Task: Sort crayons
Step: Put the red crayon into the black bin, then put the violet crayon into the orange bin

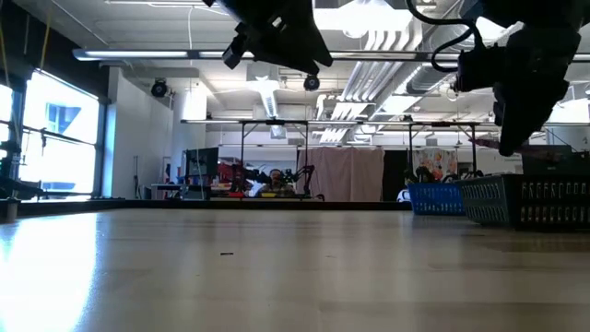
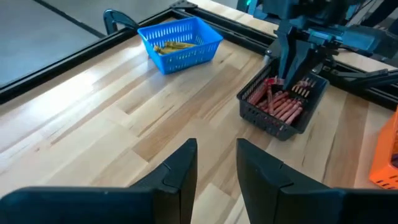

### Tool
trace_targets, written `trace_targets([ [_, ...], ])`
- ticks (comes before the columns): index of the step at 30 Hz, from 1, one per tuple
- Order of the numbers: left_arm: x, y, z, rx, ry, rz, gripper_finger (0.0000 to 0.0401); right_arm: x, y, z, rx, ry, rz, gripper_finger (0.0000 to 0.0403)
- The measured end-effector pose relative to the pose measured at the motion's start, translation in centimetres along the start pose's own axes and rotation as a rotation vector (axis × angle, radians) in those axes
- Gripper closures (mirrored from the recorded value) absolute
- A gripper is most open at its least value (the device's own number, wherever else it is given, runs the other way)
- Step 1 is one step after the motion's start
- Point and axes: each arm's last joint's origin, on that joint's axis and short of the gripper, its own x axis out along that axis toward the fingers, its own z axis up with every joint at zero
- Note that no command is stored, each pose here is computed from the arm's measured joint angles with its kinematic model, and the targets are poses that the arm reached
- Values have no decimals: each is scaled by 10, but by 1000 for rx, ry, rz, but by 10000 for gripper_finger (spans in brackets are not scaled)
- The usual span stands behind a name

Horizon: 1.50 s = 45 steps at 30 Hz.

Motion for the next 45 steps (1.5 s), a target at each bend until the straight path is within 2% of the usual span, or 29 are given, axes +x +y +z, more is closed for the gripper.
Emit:
trace_targets([
  [2,0,0,0,-3,1,-1,302,0,0,-1,-4,7,-6,384],
  [6,0,0,-3,-9,39,-19,302,4,-3,-5,-2,28,-21,339],
  [12,-3,0,-13,-18,159,-68,302,4,-3,-5,-2,27,-21,298],
  [16,-10,1,-27,-59,362,-133,302,5,-1,-3,-18,-1,-1,293],
  [19,-23,-1,-43,-139,541,-122,302,4,3,4,-72,-68,45,292],
  [24,-57,-14,-70,-282,702,-31,302,0,15,20,-186,-258,152,291],
  [29,-101,-30,-97,-441,771,48,302,-6,25,33,-258,-419,228,290],
  [32,-126,-32,-112,-516,800,141,302,-8,27,36,-286,-468,242,290],
  [37,-154,-25,-135,-614,801,361,302,-9,24,40,-265,-551,114,290],
  [40,-160,-23,-149,-613,859,484,302,-9,22,41,-235,-582,52,290],
  [42,-161,-23,-159,-596,903,556,302,-10,22,41,-215,-587,51,290],
  [45,-158,-24,-169,-556,943,604,302,-10,23,41,-209,-589,52,290],
])
